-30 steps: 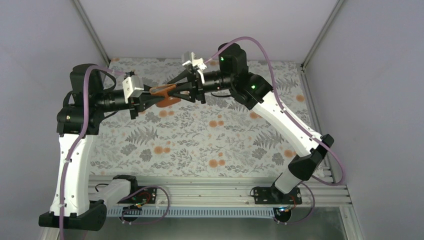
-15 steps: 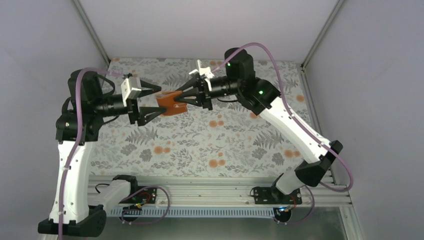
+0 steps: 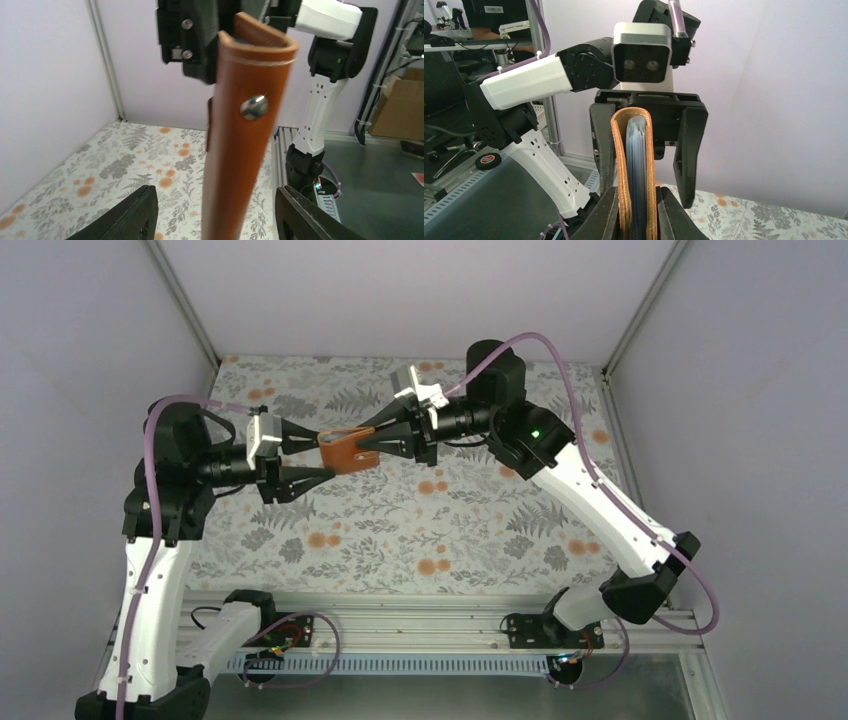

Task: Take the credit cards out of the card holder

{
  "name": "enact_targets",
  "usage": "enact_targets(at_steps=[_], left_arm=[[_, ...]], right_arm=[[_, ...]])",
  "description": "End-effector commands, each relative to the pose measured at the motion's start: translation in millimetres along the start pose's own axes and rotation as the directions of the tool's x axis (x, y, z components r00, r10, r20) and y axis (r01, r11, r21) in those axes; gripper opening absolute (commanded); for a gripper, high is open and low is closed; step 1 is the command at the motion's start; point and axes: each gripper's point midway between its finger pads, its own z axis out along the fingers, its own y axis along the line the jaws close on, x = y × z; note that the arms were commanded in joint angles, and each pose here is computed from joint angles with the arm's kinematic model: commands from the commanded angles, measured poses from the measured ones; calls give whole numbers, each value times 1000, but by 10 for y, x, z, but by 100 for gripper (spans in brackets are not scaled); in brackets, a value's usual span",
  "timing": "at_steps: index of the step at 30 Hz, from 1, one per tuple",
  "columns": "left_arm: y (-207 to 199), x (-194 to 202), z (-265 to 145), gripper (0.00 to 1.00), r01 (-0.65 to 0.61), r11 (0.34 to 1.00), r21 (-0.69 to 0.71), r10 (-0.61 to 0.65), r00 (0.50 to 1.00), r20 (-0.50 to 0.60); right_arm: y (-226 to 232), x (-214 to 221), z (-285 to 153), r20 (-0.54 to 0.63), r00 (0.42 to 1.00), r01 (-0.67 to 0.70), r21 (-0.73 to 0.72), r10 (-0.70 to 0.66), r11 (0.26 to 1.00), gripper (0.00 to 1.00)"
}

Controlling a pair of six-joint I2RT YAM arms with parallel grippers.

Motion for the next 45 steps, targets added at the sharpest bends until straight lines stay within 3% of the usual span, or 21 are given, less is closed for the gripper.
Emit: enact_targets(at_steps=[1,5,8,9,11,14,16,19,27,32,34,38,45], left_arm=[[-95,-54,6,54,-62,997,46,61,998,25],[69,-23,51,31,4,1000,-7,-4,1000,22],[50,-2,71,6,12,1000,3,-12,1000,18],[57,11,70,3,21,1000,-8,-21,1000,13],[119,36,62,2,51,997,-55,-51,999,5],[395,70,12,2,131,965,-229,-130,991,19],[630,150,-68,2,198,908,-369,-195,980,46],[737,315,-140,2,257,858,-444,-253,965,68],[970,751,-411,2,418,673,-610,-378,904,202],[1054,1087,-521,2,456,586,-670,-403,881,247],[1047,1196,-540,2,457,573,-681,-404,880,251],[1052,1424,-547,2,470,556,-686,-418,871,258],[1024,1487,-572,2,457,560,-691,-389,882,267]], right_arm=[[5,-96,50,24,999,37,-30,-37,999,4],[-38,-96,93,20,999,30,-44,-29,999,4],[-92,-81,108,14,999,30,-27,-29,999,4],[-111,-80,113,13,1000,27,-18,-27,999,4],[-215,-76,120,8,1000,14,36,-14,999,9],[-564,-14,102,-7,999,-35,218,38,975,39],[-784,74,76,-15,996,-74,325,84,943,45],[-1041,194,39,-13,988,-134,441,156,887,51],[-1586,564,-272,48,940,-256,754,337,605,46],[-1562,881,-77,35,911,-267,809,411,524,44],[-1559,1088,113,-1,893,-258,818,451,514,43],[-1392,1310,520,-79,876,-234,794,476,562,41],[-1203,1513,890,-135,854,-241,753,503,612,38]])
